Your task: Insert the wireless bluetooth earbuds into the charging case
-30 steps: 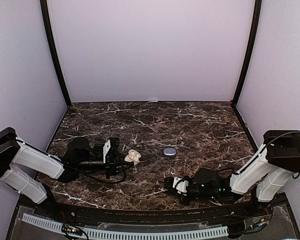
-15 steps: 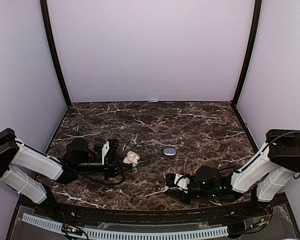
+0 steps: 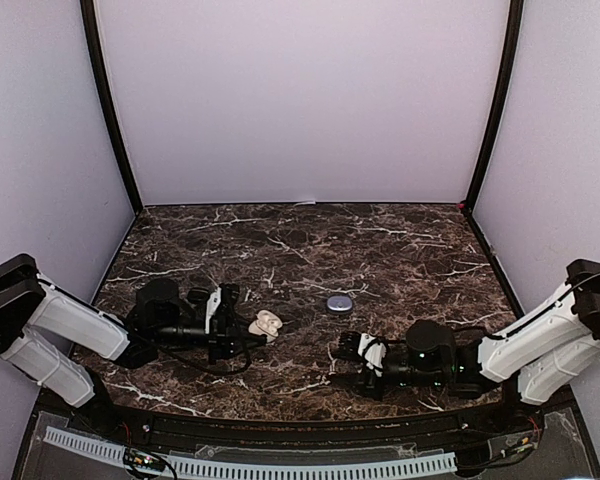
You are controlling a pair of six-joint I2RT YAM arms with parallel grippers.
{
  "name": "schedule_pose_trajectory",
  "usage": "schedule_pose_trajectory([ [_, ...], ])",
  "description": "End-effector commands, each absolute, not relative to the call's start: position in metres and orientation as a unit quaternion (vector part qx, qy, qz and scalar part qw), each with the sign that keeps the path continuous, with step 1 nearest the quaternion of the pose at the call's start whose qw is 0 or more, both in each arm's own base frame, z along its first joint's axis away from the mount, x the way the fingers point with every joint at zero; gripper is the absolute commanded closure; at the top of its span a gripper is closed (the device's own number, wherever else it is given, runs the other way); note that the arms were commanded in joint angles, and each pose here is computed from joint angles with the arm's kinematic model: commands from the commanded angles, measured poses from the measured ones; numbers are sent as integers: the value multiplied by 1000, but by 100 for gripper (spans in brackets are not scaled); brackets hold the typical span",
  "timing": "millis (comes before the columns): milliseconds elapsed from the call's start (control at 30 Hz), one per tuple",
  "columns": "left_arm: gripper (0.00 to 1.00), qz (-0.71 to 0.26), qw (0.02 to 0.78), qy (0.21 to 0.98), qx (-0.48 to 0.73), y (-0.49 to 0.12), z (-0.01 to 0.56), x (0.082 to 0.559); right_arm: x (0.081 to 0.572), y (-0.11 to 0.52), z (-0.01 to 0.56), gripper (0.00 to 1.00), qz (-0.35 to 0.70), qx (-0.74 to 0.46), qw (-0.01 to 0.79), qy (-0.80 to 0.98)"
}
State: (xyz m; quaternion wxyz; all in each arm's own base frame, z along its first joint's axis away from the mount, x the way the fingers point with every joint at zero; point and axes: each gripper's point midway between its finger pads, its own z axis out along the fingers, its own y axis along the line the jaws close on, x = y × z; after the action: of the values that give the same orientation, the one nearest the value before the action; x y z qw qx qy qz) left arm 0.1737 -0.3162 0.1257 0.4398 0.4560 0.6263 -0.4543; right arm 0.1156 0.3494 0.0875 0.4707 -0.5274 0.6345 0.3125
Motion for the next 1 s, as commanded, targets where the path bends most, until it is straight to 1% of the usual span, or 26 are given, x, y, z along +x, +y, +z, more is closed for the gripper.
schedule_pose_trajectory([
  [0,97,-487,444,589,468,-324,145,167,116,362,120,53,341,-520,492,609],
  [267,96,-502,461,581,445,-330,159,173,97,379,135,54,400,-524,481,578],
  [467,96,-516,474,556,448,-336,169,167,101,394,135,55,415,-506,483,582],
  [733,96,-541,448,520,486,-344,170,145,114,406,145,55,419,-477,497,592],
  [867,95,-537,433,530,494,-348,162,145,121,395,147,55,421,-457,503,602],
  [967,94,-541,418,523,509,-350,159,137,128,386,148,55,412,-449,509,608],
])
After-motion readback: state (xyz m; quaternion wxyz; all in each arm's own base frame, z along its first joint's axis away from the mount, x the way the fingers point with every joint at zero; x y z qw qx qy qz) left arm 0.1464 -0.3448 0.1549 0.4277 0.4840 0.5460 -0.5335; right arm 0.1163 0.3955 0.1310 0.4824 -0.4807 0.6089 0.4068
